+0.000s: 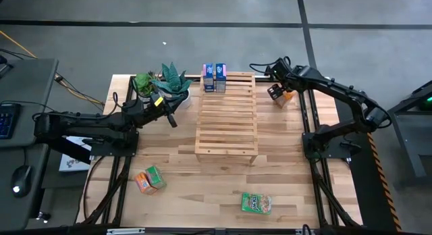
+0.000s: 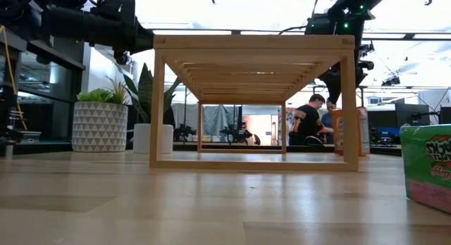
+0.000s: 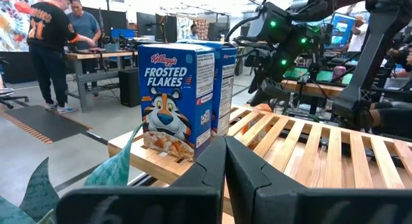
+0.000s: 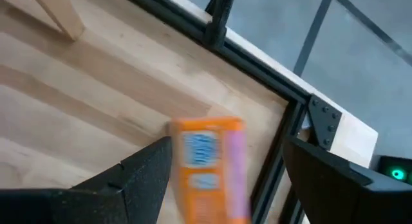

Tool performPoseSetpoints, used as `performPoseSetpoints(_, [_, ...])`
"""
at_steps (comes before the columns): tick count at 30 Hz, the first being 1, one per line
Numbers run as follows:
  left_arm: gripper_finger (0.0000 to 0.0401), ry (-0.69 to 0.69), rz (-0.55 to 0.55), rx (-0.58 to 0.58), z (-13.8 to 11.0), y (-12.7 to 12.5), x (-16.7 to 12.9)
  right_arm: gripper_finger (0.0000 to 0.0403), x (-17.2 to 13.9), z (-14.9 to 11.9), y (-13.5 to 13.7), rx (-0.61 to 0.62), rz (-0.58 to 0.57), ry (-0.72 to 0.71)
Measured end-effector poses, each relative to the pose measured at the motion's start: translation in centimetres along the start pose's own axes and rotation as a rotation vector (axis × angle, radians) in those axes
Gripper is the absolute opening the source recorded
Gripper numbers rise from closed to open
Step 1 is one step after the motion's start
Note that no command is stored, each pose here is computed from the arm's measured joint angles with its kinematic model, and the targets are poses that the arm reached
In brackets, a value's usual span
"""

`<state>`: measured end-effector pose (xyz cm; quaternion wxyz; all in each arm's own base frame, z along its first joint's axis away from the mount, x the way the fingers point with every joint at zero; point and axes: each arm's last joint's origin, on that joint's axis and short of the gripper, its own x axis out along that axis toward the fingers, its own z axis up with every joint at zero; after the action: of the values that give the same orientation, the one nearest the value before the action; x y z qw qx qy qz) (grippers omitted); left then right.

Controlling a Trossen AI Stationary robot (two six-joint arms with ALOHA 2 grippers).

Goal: Stack cereal on shelf
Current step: Put the right orange cereal box on the shelf

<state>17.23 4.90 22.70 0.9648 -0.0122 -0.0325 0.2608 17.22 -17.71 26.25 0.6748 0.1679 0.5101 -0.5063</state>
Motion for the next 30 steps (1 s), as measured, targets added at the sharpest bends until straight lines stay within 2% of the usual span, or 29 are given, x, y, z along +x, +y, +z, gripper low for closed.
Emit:
performPoseSetpoints(5, [0.0000, 0.003, 0.000, 0.001, -0.03, 0.00, 0.00, 0.0287, 0.98, -0.49, 0.39, -0.023, 0.021, -0.003])
performPoseSetpoints(9, [0.0000, 0.004, 0.000, 0.002, -0.05, 0.00, 0.00, 0.0287, 1.13, -0.48, 0.33, -0.024, -0.019, -0.019])
performPoseSetpoints(15, [0.0000, 0.004, 0.000, 0.002, -0.05, 0.00, 0.00, 0.0287, 1.13, -0.39, 0.34, -0.020, -0.021, -0.028])
performPoseSetpoints(30, [0.0000, 0.014, 0.000, 0.003, -0.14, 0.00, 0.00, 0.0287, 1.12, -0.37, 0.28, 0.033, -0.043, -0.034])
